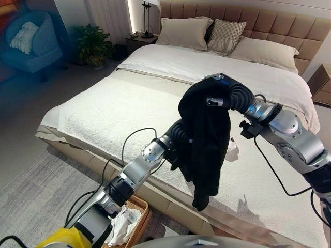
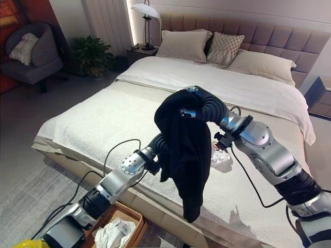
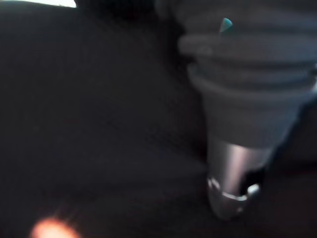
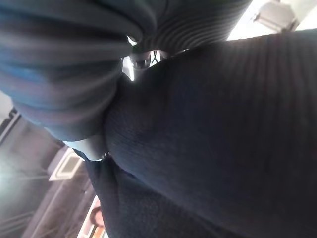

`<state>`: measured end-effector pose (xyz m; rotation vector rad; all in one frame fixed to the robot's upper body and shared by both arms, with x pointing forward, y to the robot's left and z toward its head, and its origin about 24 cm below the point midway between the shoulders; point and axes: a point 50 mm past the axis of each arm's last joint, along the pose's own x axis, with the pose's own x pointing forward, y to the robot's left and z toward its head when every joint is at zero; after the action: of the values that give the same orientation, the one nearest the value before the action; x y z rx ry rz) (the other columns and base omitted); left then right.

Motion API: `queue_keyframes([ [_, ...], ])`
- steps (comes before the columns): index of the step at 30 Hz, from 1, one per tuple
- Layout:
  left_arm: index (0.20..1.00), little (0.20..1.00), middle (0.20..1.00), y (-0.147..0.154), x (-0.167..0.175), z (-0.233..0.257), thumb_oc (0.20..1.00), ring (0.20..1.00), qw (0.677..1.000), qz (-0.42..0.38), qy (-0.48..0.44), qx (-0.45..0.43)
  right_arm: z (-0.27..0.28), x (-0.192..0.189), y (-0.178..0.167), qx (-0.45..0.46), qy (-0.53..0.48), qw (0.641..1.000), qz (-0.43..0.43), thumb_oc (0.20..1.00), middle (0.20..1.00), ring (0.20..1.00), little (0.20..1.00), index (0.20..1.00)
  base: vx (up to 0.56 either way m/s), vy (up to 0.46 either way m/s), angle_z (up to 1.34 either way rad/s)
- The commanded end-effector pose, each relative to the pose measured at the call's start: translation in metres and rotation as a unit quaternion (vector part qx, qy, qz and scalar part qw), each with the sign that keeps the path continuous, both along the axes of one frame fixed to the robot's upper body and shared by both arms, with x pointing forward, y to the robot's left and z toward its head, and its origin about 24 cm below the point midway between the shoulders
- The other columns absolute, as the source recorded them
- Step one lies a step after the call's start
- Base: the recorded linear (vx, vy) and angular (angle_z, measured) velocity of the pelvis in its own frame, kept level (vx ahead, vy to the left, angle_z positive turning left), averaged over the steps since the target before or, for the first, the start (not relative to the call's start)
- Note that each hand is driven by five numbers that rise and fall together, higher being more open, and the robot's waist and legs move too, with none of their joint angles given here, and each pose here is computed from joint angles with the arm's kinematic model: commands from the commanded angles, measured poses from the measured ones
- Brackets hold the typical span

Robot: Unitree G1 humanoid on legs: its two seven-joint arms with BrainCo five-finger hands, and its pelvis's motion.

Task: Pick up clothes into the bucket

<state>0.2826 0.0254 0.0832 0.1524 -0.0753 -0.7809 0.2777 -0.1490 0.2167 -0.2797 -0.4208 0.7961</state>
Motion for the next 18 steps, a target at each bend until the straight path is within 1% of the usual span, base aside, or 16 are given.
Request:
queue_keyframes([
  [1,1.0,1.0,1.0,-0.054,-0.023,0.022,1.0,1.0,0.967,-0.196,0.124,-0.108,0.034,-0.005,0.023,0.056,-0.051,0.995,0.068,0.2,0.2,0.2,0.2,0.2,0.0,0.0,0.0],
  [2,1.0,1.0,1.0,-0.054,-0.023,0.022,1.0,1.0,0.967,-0.196,0.124,-0.108,0.034,-0.005,0.023,0.056,-0.052,0.995,0.068,0.2,0.2,0.2,0.2,0.2,0.0,0.0,0.0],
  [3,1.0,1.0,1.0,-0.058,-0.036,0.019,1.0,1.0,0.946,-0.253,0.172,-0.11,0.03,-0.004,0.025,0.049,-0.042,0.995,0.074,0.2,0.2,0.2,0.2,0.2,0.0,0.0,0.0],
  [4,1.0,1.0,1.0,-0.054,-0.041,0.015,1.0,1.0,0.937,-0.265,0.198,-0.114,0.028,-0.002,0.027,0.046,-0.037,0.995,0.076,0.2,0.2,0.2,0.2,0.2,0.02,0.015,-0.04],
  [5,1.0,1.0,1.0,-0.054,-0.04,0.015,1.0,1.0,0.937,-0.264,0.199,-0.114,0.028,-0.002,0.027,0.046,-0.037,0.995,0.077,0.2,0.2,0.2,0.2,0.2,0.01,0.008,-0.06],
  [6,0.94,0.94,0.94,-0.044,-0.042,0.008,0.94,0.94,0.929,-0.267,0.226,-0.122,0.024,0.001,0.025,0.042,-0.032,0.996,0.066,0.2,0.2,0.2,0.2,0.2,0.01,0.002,-0.06],
  [7,0.94,0.94,0.94,-0.044,-0.042,0.008,0.94,0.94,0.929,-0.267,0.226,-0.122,0.024,0.001,0.025,0.043,-0.032,0.996,0.067,0.2,0.2,0.2,0.2,0.2,0.01,0.002,-0.06],
  [8,0.423,0.423,0.423,-0.044,-0.042,0.008,0.423,0.423,0.929,-0.267,0.226,-0.122,0.024,0.001,0.025,0.043,-0.032,0.996,0.067,0.2,0.2,0.2,0.2,0.2,0.01,0.004,-0.06],
  [9,0.2,0.2,0.2,-0.035,-0.042,-0.001,0.2,0.2,0.925,-0.253,0.248,-0.138,0.02,0.004,0.023,0.034,-0.031,0.997,0.056,0.2,0.2,0.2,0.2,0.2,0.01,0.005,-0.05],
  [10,0.2,0.2,0.2,-0.029,-0.043,-0.007,0.2,0.2,0.92,-0.242,0.268,-0.151,0.019,0.005,0.021,0.031,-0.035,0.998,0.048,0.2,0.2,0.2,0.2,0.2,0.0,0.0,0.0],
  [12,0.2,0.2,0.2,-0.01,-0.041,-0.02,0.2,0.2,0.915,-0.194,0.293,-0.197,0.016,0.009,0.011,0.028,-0.044,0.999,0.01,0.2,0.2,0.2,0.2,0.2,0.0,0.0,0.0],
  [13,0.2,0.2,0.2,-0.009,-0.041,-0.02,0.2,0.2,0.915,-0.194,0.293,-0.197,0.016,0.009,0.011,0.028,-0.043,0.999,0.011,0.2,0.2,0.2,0.2,0.2,0.0,0.0,0.0],
  [18,0.2,0.2,0.2,0.035,-0.044,-0.045,0.2,0.2,0.901,-0.083,0.325,-0.273,0.003,0.011,-0.018,0.031,-0.042,0.996,-0.067,0.2,0.2,0.2,0.2,0.2,0.0,0.0,0.0],
])
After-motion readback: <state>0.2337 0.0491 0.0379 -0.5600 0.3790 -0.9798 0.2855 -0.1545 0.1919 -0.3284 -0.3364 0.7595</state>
